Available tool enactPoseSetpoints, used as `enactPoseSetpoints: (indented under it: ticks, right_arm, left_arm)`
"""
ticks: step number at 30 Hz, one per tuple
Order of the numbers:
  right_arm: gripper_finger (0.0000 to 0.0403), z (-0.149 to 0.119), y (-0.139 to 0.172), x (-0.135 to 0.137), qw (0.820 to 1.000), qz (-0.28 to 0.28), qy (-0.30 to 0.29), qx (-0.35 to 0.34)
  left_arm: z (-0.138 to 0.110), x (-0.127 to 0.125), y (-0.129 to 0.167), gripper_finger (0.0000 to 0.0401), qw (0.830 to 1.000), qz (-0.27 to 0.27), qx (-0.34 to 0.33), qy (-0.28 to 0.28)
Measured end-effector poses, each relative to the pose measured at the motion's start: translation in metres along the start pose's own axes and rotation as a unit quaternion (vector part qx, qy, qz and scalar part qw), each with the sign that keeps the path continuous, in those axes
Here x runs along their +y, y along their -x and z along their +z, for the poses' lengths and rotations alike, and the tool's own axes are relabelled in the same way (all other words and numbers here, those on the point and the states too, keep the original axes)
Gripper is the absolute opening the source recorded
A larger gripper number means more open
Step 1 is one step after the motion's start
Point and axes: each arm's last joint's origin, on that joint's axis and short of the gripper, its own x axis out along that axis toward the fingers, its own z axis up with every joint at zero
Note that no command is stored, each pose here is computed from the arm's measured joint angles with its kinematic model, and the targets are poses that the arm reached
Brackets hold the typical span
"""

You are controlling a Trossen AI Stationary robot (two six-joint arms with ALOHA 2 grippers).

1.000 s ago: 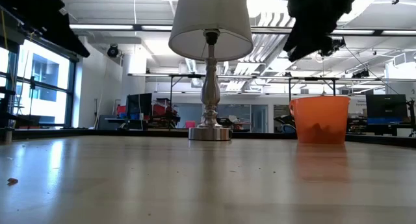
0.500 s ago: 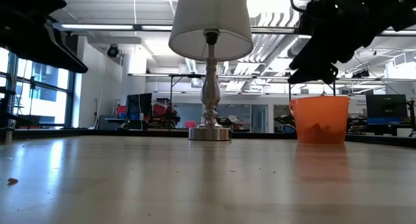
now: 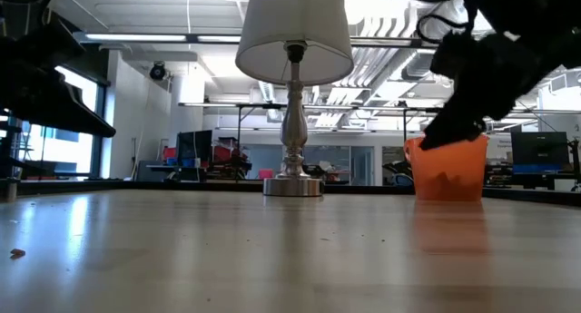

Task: Sort candy
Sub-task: Return to Home Position

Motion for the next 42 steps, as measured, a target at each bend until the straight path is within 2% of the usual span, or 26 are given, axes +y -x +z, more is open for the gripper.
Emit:
enactPoseSetpoints:
  ticks: [5,10,18,21,24,30,34,42]
  right_arm:
    - [0.0211,-0.021,-0.003,-0.009,1.000,-0.001,-0.029,0.003]
    - [0.0211,-0.040,-0.004,-0.018,0.999,0.015,-0.044,-0.027]
    - [0.0211,-0.063,0.000,-0.029,0.994,0.035,-0.080,-0.073]
    - [0.0211,-0.065,0.001,-0.030,0.994,0.027,-0.082,-0.071]
    - [0.0211,-0.066,0.000,-0.031,0.996,0.019,-0.059,-0.067]
    - [0.0211,-0.078,0.000,-0.040,0.997,-0.062,-0.032,-0.026]
    - [0.0211,-0.086,0.000,-0.042,0.996,-0.065,-0.061,0.019]
    - [0.0211,-0.083,0.000,-0.041,0.997,-0.063,-0.039,0.002]
  left_arm:
    - [-0.005,0.003,-0.001,0.0085,1.000,-0.003,-0.003,0.006]
    - [-0.005,0.004,0.000,0.0085,1.000,-0.017,0.001,-0.014]
    - [-0.003,0.004,0.001,0.0085,1.000,-0.021,-0.003,-0.006]
    - [-0.003,0.005,0.001,0.0085,1.000,-0.022,-0.003,-0.001]
    - [-0.003,0.005,0.001,0.0085,1.000,-0.022,-0.003,-0.001]
    - [-0.003,0.005,0.001,0.0085,1.000,-0.022,-0.003,0.001]
    - [-0.003,0.005,0.001,0.0085,1.000,-0.023,-0.003,0.001]
    - [-0.003,0.004,0.001,0.0085,1.000,-0.023,-0.003,0.002]
